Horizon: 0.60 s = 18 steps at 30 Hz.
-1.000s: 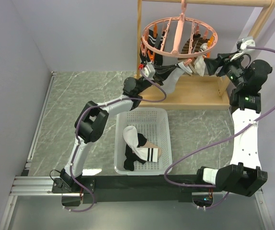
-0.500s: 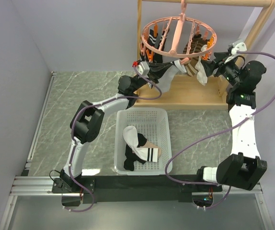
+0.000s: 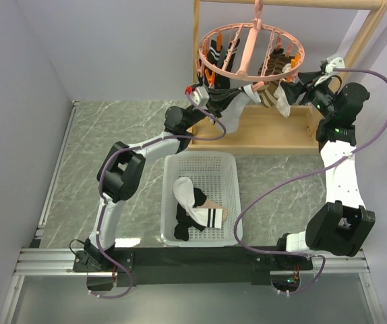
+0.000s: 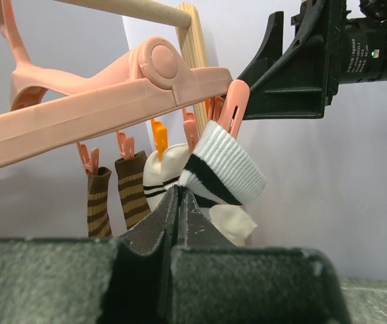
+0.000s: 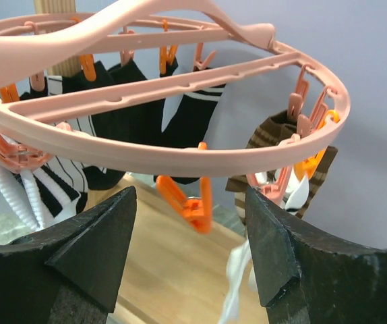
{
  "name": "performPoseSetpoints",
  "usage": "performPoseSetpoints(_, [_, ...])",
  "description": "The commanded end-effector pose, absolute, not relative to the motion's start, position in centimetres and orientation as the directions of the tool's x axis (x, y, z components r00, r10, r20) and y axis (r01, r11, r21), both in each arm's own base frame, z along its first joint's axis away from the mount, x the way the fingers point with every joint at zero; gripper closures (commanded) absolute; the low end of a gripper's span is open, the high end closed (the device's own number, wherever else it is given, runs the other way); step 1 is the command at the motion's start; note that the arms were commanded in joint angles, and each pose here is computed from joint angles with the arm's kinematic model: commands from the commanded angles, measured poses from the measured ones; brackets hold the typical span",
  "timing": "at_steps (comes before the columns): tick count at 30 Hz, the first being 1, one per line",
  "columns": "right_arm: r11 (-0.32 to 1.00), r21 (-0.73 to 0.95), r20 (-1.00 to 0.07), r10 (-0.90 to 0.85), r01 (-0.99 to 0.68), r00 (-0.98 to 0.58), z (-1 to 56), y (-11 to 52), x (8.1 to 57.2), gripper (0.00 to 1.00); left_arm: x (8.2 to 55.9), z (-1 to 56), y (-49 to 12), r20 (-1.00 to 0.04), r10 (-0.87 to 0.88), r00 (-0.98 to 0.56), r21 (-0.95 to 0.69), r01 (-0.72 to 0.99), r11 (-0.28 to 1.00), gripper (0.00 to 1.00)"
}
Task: Clip the socks to the hanger
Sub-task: Open the clamp at the hanger.
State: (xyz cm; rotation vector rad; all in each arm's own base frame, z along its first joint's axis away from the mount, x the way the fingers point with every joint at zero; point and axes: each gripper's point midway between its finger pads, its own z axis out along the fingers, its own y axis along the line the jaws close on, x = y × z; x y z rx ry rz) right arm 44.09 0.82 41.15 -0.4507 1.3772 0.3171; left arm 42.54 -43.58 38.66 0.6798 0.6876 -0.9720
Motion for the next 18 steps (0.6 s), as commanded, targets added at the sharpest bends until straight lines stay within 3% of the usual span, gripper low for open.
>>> performPoseSetpoints(1, [0.877,-0.156,-0.968,-0.044,-0.454,0.248,43.3,1.1,43.9,0.28,40.2,43.3,-41.9,-0.701,-0.554,0.449,0.253,0.883,0.395,0.99])
performPoseSetpoints(18, [0.894,-0.04,-0.977,0.058,-0.446,0.206,42.0,1.1,45.9,0.28,40.1,43.2,-42.0,-0.705,-0.548,0.451,0.26,0.883,0.392,0.99])
